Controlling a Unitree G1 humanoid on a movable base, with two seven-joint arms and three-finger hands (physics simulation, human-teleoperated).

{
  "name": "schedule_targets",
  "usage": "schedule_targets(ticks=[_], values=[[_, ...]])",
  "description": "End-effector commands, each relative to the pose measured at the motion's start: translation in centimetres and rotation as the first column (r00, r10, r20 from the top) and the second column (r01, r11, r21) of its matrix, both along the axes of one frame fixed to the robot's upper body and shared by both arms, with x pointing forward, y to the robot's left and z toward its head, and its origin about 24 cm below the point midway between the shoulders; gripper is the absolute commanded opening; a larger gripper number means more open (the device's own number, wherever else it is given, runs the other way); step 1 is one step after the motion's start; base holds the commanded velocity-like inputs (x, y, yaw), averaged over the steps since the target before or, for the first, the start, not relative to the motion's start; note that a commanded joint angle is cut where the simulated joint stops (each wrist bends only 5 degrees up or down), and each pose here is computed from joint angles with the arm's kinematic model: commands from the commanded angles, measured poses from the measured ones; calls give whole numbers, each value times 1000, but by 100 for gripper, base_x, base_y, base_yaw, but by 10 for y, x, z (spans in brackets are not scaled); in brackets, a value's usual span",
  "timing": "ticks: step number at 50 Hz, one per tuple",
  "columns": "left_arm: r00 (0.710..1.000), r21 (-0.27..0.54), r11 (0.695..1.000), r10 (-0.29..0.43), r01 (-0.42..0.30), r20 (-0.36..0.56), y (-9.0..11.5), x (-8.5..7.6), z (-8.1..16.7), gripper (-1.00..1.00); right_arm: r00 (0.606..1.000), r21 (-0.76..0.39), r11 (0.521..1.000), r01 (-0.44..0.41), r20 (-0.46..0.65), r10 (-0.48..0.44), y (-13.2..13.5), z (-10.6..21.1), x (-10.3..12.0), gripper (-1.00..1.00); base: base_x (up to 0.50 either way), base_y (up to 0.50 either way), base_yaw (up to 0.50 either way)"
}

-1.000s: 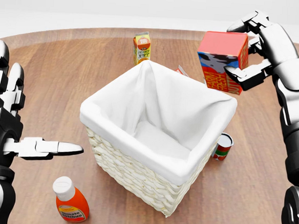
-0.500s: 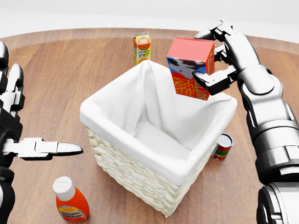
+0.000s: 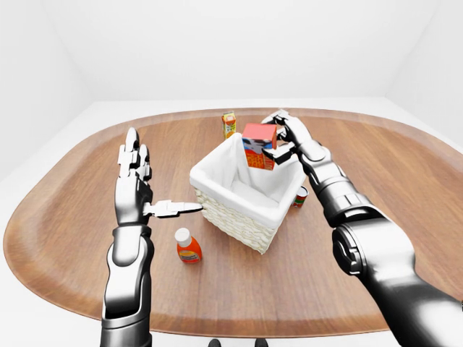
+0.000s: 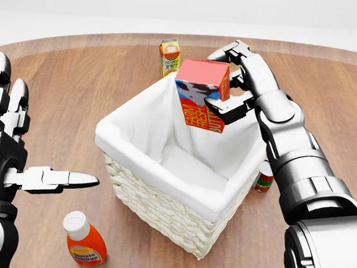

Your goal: Pick up the butter and put it in the basket.

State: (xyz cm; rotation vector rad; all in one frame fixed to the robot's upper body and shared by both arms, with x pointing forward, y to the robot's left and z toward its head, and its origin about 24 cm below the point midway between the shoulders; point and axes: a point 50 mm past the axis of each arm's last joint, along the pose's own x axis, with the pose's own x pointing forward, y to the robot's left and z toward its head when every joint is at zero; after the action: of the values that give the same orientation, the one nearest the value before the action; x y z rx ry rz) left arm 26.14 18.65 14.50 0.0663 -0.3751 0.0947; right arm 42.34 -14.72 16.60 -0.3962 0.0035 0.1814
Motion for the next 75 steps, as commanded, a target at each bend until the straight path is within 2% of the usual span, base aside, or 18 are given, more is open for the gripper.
schedule_targets(ticks=[1,12,30,75], values=[[1000,-3,1000,0,0,-7,0,1,-2,100,999,101,995,20,25,-23,13,6,2,-100,0,0,0],[1000,-4,1000,0,0,-14,0,1,-3,100,998,86,995,59,-20,-58,17,-10,0,-100,0,0,0],[1000,-7,1000,1,-1,-21,1,1,-5,100,997,109,992,62,-52,-56,31,-20,-2,-100,0,0,0],[999,-10,1000,2,-2,-47,1,2,-11,100,986,50,991,125,-121,-118,25,-53,-11,-100,0,0,0]])
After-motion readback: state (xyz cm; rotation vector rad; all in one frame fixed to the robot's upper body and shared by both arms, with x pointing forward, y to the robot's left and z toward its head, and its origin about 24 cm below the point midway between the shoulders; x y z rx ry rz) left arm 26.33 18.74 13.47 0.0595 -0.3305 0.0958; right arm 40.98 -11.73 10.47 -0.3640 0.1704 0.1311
